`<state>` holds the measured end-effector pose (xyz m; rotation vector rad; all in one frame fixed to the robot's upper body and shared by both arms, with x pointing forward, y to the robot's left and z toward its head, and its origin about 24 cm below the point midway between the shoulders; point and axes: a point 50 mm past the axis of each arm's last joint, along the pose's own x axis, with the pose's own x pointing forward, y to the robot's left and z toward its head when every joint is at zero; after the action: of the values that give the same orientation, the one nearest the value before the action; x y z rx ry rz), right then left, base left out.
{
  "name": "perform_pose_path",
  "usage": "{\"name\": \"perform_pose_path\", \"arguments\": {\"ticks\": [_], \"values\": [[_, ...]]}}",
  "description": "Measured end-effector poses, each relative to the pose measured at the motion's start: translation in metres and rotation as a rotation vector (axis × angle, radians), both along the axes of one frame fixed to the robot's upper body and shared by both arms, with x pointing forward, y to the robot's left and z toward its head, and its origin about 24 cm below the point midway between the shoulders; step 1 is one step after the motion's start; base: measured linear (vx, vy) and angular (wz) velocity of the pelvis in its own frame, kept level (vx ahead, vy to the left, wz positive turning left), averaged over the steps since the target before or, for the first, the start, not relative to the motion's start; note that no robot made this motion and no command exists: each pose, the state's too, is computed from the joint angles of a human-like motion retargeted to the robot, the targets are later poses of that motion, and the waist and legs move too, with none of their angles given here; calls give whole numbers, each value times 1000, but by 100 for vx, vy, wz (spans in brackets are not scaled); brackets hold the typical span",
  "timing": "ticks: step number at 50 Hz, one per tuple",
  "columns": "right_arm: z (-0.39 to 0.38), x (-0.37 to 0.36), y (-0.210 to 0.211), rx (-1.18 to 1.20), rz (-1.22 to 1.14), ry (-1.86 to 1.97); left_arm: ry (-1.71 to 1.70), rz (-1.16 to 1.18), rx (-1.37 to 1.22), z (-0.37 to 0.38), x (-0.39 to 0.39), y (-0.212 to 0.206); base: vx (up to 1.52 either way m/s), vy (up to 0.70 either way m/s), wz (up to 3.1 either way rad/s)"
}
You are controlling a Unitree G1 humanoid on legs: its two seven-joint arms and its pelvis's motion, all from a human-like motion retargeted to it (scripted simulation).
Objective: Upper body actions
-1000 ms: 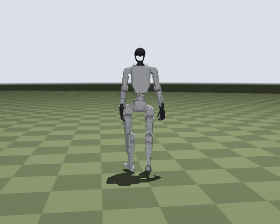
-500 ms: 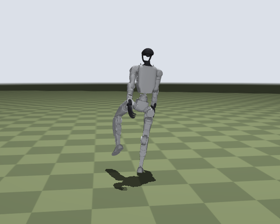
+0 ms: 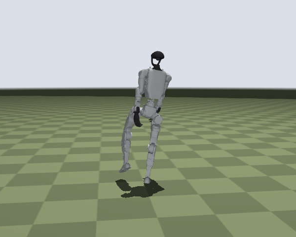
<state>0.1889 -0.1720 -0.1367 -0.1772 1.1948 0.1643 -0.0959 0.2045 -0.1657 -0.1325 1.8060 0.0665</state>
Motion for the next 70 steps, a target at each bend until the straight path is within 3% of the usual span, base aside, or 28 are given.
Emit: {"name": "perform_pose_path", "arguments": {"ticks": [5,12,20,28,32,37,45,49,57,65,70], "values": [[-30,-87,-10,-19,-168,236,-25,7,67,-2,10,8,21,9,50],[-38,-153,-24,-111,-153,412,-27,-25,108,-1,14,16,15,8,27],[-38,-149,-29,-79,88,344,-73,-136,143,-2,47,35,13,10,13],[-37,-134,-38,-244,447,143,-109,-28,91,-5,73,24,17,23,-21],[-37,-153,-45,-360,518,136,-221,26,10,-7,125,12,5,22,-32],[-36,-210,-54,-365,504,343,-532,-74,0,8,232,-7,0,27,-12],[-6,-315,-81,-274,298,867,-1148,-130,90,105,398,-42,-1,18,27],[2,-331,-88,-336,125,886,-1298,-153,126,137,426,-47,-1,4,2],[-12,-304,-75,-338,10,745,-1199,-232,85,110,402,-47,5,-9,-19],[-32,-242,-56,-364,252,506,-752,-338,-14,25,281,-34,9,-13,-35],[-36,-204,-56,-401,349,369,-513,-244,-68,0,213,-31,-3,-15,-45]]}}
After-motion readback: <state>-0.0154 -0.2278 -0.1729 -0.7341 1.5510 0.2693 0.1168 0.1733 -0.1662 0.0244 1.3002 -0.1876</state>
